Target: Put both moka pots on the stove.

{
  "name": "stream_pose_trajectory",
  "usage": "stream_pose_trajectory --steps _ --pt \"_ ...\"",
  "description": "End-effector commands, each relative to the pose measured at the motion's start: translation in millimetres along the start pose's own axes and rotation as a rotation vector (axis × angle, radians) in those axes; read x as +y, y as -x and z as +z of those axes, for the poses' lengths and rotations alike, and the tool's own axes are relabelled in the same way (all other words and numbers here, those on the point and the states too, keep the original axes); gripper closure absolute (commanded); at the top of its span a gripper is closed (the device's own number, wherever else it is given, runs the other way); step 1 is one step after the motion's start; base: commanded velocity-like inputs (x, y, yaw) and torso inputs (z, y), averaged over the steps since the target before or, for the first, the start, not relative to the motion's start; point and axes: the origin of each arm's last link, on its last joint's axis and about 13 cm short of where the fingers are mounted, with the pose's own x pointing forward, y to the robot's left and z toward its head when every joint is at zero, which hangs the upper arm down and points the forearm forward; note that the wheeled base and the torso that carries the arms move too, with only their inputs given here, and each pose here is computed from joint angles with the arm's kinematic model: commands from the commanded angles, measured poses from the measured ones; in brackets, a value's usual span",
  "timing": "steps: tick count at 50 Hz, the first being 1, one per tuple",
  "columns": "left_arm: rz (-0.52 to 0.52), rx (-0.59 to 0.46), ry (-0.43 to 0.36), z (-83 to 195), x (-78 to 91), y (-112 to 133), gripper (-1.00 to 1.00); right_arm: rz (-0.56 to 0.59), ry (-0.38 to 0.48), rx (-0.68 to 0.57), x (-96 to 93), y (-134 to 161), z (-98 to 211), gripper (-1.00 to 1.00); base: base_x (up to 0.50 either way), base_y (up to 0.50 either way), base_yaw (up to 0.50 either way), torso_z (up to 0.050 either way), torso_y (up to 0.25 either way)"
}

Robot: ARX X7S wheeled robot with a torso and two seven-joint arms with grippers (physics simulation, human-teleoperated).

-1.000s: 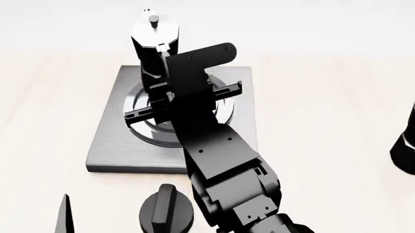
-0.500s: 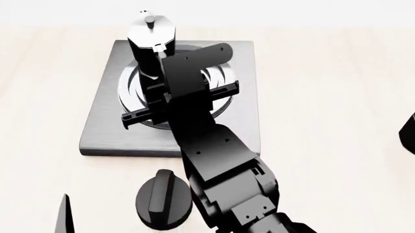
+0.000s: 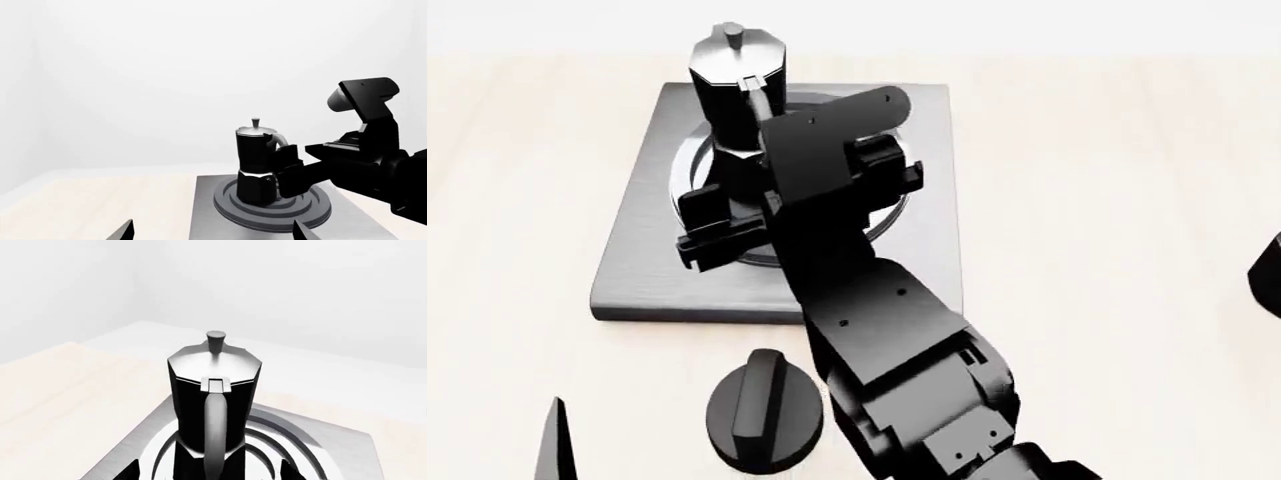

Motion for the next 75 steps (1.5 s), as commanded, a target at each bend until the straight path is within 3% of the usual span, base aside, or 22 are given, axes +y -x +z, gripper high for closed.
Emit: stream_pose_trajectory --steps 1,6,9,10,11,12,16,19,22,25,30,33,37,42,53,61,62,69,75 --pt "0.002 -0.002 0.000 0.2 0.0 0.5 -1.00 0.006 0.018 -0.090 -5.1 35.1 16.6 -1.00 0.00 0.00 0.00 0.000 0.000" --pt "-0.002 -0.002 0.000 0.5 -0.8 1.0 -1.00 0.000 0.031 -0.145 -10.1 64.0 29.6 -1.00 0.00 0.00 0.00 0.000 0.000" --pt "-0.002 -0.002 0.000 0.2 -0.9 1.1 -1.00 -0.077 0.087 -0.230 -15.0 79.8 36.0 -1.00 0.00 0.00 0.00 0.000 0.000" --pt "-0.002 -0.003 0.000 0.4 -1.1 1.0 -1.00 -0.110 0.049 -0.254 -17.6 84.1 39.3 -1.00 0.00 0.00 0.00 0.000 0.000" --pt "-0.003 -0.003 0.000 0.5 -1.3 1.1 -1.00 -0.081 0.074 -0.237 -17.7 88.5 39.8 -1.00 0.00 0.00 0.00 0.000 0.000" --pt "-0.004 -0.003 -0.001 0.4 -1.5 1.0 -1.00 -0.141 0.112 -0.269 -20.4 95.1 42.5 -1.00 0.00 0.00 0.00 0.000 0.000" --pt "-0.004 -0.005 -0.002 1.0 -1.6 1.1 -1.00 -0.168 0.131 -0.293 -27.0 114.4 45.6 -1.00 0.00 0.00 0.00 0.000 0.000" --pt "-0.006 -0.004 -0.003 1.1 -2.0 0.9 -1.00 -0.093 0.139 -0.293 -27.7 125.9 42.8 -1.00 0.00 0.00 0.00 0.000 0.000" --pt "-0.007 -0.003 -0.002 1.6 -2.2 0.7 -1.00 -0.121 0.216 -0.307 -35.0 136.8 39.9 -1.00 0.00 0.00 0.00 0.000 0.000" --pt "-0.003 -0.010 -0.003 3.8 -1.4 1.0 -1.00 -0.140 0.240 -0.323 -42.7 144.5 40.2 -1.00 0.00 0.00 0.00 0.000 0.000" --pt "-0.007 -0.008 -0.003 2.7 -2.5 1.0 -1.00 -0.187 0.158 -0.337 -65.1 164.0 48.6 -1.00 0.00 0.00 0.00 0.000 0.000" --pt "-0.008 -0.008 -0.003 2.5 -2.6 0.9 -1.00 -0.245 0.152 -0.319 -78.7 170.0 47.9 -1.00 0.00 0.00 0.00 0.000 0.000" --pt "-0.007 -0.009 -0.003 2.4 -2.2 0.7 -1.00 -0.317 0.225 -0.312 -96.3 178.1 40.6 -1.00 0.00 0.00 0.00 0.000 0.000" --pt "-0.002 -0.011 -0.005 2.9 -1.2 0.8 -1.00 -0.392 0.228 -0.264 -116.6 192.3 34.5 -1.00 0.00 0.00 0.00 0.000 0.000" --pt "0.006 -0.014 -0.007 4.4 0.5 1.0 -1.00 -0.556 0.288 -0.207 -152.0 221.8 36.1 -1.00 0.00 0.00 0.00 0.000 0.000" --pt "0.008 -0.015 -0.008 4.1 1.0 1.0 -1.00 -0.585 0.270 -0.096 -173.5 233.9 31.3 -1.00 0.00 0.00 0.00 0.000 0.000" --pt "0.007 -0.015 -0.007 3.8 0.8 1.0 -1.00 -0.601 0.235 -0.085 -176.9 235.8 31.6 -1.00 0.00 0.00 0.00 0.000 0.000" --pt "0.005 -0.014 -0.007 3.4 0.3 1.2 -1.00 -0.627 0.273 -0.017 -194.7 241.5 32.7 -1.00 0.00 0.00 0.00 0.000 0.000" --pt "0.004 -0.014 -0.006 3.4 0.0 0.9 -1.00 -0.659 0.247 0.022 -211.7 245.9 38.3 -1.00 0.00 0.00 0.00 0.000 0.000"
